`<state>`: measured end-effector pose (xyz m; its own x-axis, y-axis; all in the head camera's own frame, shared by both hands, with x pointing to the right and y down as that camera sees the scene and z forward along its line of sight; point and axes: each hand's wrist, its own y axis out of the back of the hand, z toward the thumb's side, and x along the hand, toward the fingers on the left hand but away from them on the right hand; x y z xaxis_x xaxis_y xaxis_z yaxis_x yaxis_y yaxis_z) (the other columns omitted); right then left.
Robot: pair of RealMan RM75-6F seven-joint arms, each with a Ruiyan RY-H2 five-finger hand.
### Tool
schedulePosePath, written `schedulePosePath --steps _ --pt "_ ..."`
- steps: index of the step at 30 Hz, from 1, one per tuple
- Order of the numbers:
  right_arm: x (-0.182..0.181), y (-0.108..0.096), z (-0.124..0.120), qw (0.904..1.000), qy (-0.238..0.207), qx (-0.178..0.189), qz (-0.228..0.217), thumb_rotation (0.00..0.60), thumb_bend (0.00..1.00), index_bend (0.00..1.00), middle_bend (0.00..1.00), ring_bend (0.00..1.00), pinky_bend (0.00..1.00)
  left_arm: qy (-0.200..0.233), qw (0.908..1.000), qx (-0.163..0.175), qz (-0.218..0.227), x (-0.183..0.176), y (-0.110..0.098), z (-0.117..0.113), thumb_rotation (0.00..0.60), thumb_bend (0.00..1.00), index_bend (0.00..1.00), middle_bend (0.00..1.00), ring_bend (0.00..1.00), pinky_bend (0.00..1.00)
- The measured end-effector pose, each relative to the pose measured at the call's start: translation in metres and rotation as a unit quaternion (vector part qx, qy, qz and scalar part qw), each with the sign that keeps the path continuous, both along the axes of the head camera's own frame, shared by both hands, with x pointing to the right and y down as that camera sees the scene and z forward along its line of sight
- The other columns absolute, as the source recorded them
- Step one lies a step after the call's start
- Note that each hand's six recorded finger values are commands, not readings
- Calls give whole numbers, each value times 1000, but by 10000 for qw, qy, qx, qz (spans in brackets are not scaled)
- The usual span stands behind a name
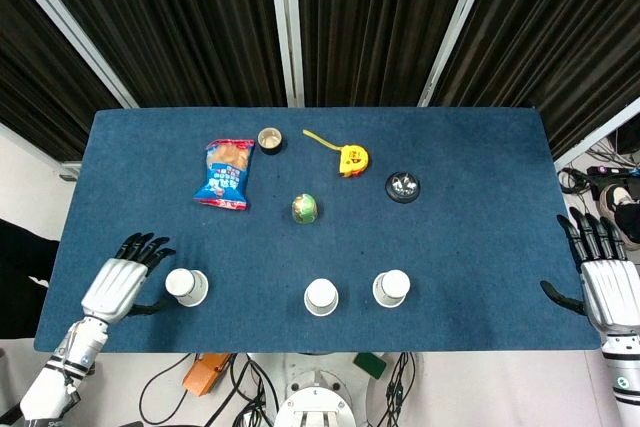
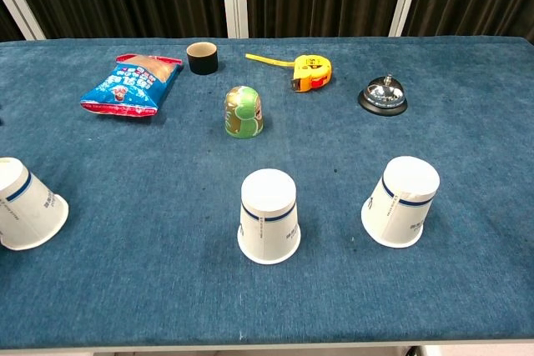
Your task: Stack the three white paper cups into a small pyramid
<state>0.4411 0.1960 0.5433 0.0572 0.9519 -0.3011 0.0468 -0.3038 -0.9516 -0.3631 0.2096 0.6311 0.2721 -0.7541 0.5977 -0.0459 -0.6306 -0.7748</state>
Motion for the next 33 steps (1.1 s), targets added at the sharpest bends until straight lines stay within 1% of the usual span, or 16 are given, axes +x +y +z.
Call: schedulePosePath --steps 7,12,18,23,28,33 --pt "2 1 2 10000 11 -39 32 600 269 0 0 0 0 15 9997 -182 140 11 -1 9 600 242 207 110 22 12" --pt "3 1 3 10000 9 -54 41 600 269 0 0 0 0 6 9994 -305 169 14 1 14 600 259 232 110 20 12" --pt "2 1 4 10000 15 -73 45 600 269 0 0 0 0 -8 9992 -357 160 14 0 18 600 311 314 110 19 12" --pt "2 2 5 9999 11 -85 55 600 269 0 0 0 0 70 9991 -390 163 17 0 21 600 363 424 138 22 12" --pt "2 2 4 10000 11 -74 60 600 270 0 0 0 0 177 9992 -314 188 23 -4 19 600 368 432 141 24 12" --pt "0 2 5 9999 14 -92 40 600 269 0 0 0 0 489 9980 -188 358 43 -10 8 600 367 431 141 24 13"
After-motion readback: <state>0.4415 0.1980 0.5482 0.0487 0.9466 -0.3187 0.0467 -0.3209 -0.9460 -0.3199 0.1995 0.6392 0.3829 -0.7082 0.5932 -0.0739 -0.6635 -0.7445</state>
